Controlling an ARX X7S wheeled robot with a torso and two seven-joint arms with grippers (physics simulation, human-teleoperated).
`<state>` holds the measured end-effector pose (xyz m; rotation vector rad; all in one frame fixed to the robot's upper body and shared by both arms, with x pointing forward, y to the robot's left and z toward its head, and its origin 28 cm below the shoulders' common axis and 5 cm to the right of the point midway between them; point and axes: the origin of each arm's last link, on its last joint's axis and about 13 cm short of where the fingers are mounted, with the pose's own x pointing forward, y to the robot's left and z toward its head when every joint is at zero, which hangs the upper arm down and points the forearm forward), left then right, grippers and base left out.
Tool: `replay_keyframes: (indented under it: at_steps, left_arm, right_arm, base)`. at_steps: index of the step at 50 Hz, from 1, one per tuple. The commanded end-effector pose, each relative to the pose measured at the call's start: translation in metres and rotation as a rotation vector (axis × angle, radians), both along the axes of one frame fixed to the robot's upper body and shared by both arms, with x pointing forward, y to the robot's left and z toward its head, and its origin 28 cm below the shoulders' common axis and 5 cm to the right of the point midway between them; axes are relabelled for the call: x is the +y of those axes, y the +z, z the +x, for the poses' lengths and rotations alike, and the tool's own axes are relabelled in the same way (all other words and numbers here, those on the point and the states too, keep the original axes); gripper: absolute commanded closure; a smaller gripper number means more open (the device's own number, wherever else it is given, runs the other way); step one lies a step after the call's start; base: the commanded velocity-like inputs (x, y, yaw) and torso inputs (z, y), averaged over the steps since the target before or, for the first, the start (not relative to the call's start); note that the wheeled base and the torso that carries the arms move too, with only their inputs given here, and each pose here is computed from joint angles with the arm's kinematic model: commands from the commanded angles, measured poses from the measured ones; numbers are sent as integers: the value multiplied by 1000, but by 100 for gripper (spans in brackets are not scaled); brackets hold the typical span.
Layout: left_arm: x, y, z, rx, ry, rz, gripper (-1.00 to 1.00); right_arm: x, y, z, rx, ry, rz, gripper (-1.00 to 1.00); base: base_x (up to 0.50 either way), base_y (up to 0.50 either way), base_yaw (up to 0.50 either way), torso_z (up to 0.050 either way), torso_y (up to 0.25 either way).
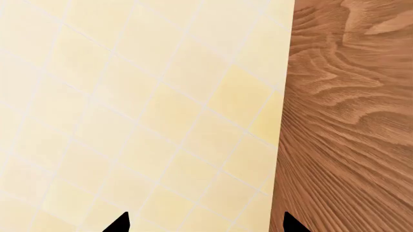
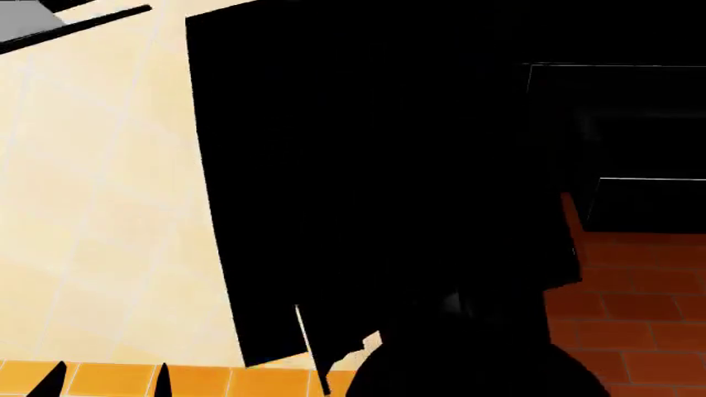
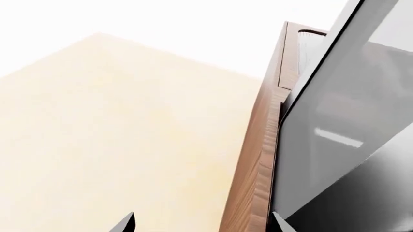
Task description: Close the microwave door
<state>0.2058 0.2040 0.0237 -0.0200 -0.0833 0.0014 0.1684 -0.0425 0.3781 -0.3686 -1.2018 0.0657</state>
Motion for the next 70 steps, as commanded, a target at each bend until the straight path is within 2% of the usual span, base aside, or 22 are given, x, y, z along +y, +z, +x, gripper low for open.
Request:
replay_keyframes:
  at_steps: [1,10,17,28,45,58,70]
  left_arm:
    - [0,0,1,0,0,-2,-100]
    - [0,0,1,0,-1,-1,-100]
    - [0,0,0,-1,-2,-1,-100]
    - [0,0,0,-1,-2,-1,-100]
    - [0,0,-1,-1,1,-2,-100]
    - [0,0,-1,-1,2,-3,-100]
    - [0,0,0,-2,2,-2,-100]
  right_arm:
    - [0,27,-15,-51,-35,3,-100]
    - [-6,44,-32,-81,-79,0,-100]
    - [-10,34,-37,-116,-141,-21,-100]
    - [-11,50,-42,-136,-166,-10,-100]
    - [-17,66,-53,-144,-304,35,-100]
    - [-20,74,-53,-112,-351,21,-100]
    - [-31,84,-42,-77,-383,81,-100]
  base:
    - [0,0,0,0,0]
    - [0,0,0,0,0]
    - [0,0,0,0,0]
    - [0,0,0,0,0]
    - [0,0,0,0,0]
    - [0,0,0,0,0]
    - [0,0,0,0,0]
